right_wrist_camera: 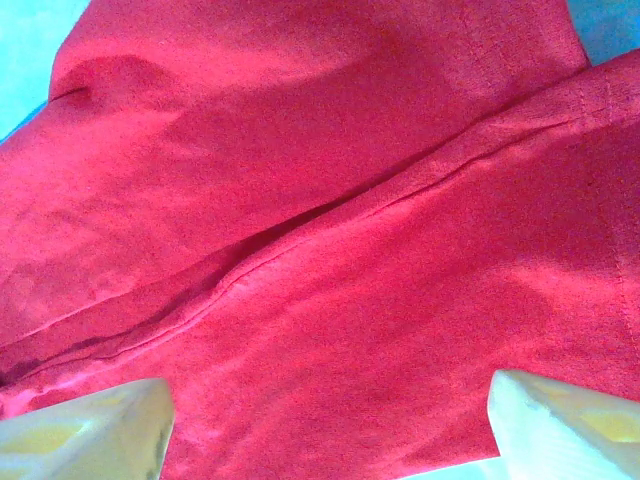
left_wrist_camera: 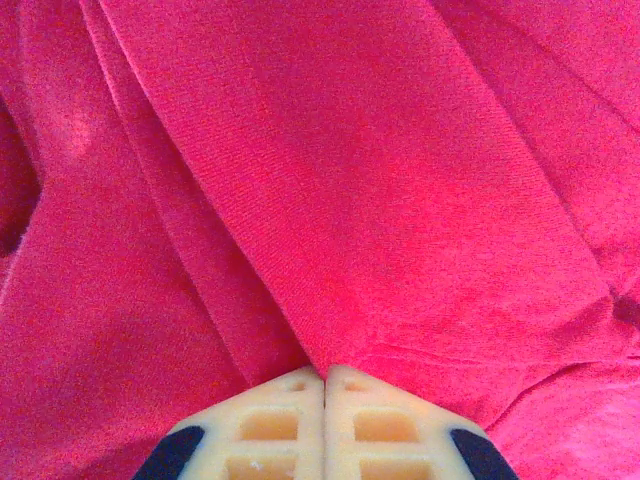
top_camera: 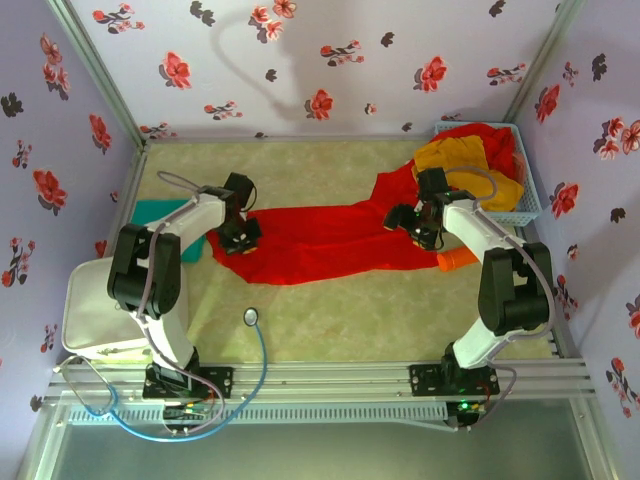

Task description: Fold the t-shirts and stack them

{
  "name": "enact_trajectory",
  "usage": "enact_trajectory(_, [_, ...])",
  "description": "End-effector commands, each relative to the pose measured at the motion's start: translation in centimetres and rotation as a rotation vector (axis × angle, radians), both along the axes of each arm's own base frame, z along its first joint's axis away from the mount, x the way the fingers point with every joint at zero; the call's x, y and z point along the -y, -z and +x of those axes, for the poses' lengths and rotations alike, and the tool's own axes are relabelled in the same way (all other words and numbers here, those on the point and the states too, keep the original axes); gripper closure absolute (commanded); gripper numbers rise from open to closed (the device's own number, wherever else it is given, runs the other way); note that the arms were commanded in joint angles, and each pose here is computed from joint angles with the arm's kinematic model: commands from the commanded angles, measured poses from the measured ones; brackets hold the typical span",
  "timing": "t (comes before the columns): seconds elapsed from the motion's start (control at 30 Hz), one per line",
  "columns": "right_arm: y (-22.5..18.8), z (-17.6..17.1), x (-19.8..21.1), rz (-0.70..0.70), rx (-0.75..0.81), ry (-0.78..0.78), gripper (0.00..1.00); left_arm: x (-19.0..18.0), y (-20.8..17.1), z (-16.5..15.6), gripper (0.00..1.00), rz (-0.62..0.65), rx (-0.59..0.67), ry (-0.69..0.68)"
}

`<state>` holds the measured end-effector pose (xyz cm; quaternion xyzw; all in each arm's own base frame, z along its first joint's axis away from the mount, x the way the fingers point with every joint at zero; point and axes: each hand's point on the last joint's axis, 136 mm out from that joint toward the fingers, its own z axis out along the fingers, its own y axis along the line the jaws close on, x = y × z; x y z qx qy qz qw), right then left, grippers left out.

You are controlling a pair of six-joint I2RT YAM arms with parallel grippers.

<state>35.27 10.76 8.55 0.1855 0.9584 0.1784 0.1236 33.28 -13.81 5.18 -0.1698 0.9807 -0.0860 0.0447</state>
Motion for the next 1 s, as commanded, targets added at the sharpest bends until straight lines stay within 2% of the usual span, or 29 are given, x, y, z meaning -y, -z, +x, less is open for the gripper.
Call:
enact_trajectory(0.0, [0.8,-0.6,0.0,-0.011,-0.032,-0.001,0.18,-0.3,-1.0,0.7,1.00,0.026,0.006,0.023])
enact_trajectory(0.27, [0.7,-0.5,-0.1,-0.007,-0.028,0.001,0.18,0.3,-4.1,3.1,1.00,0.031,0.066,0.059])
enact_trajectory(0.57, [0.7,-0.9,0.0,-0.016,-0.040,-0.011,0.18,1.7,-6.2,8.6,1.00,0.076,0.107,0.176])
enact_trajectory(0.83, [0.6,-1.2,0.1,-0.019,-0.043,-0.011,0.18,2.8,-3.9,11.6,1.00,0.121,0.042,0.248])
enact_trajectory(0.97, [0.5,-1.0,-0.1,-0.012,-0.034,-0.012,0.18,3.2,-3.9,12.9,1.00,0.151,0.078,0.283])
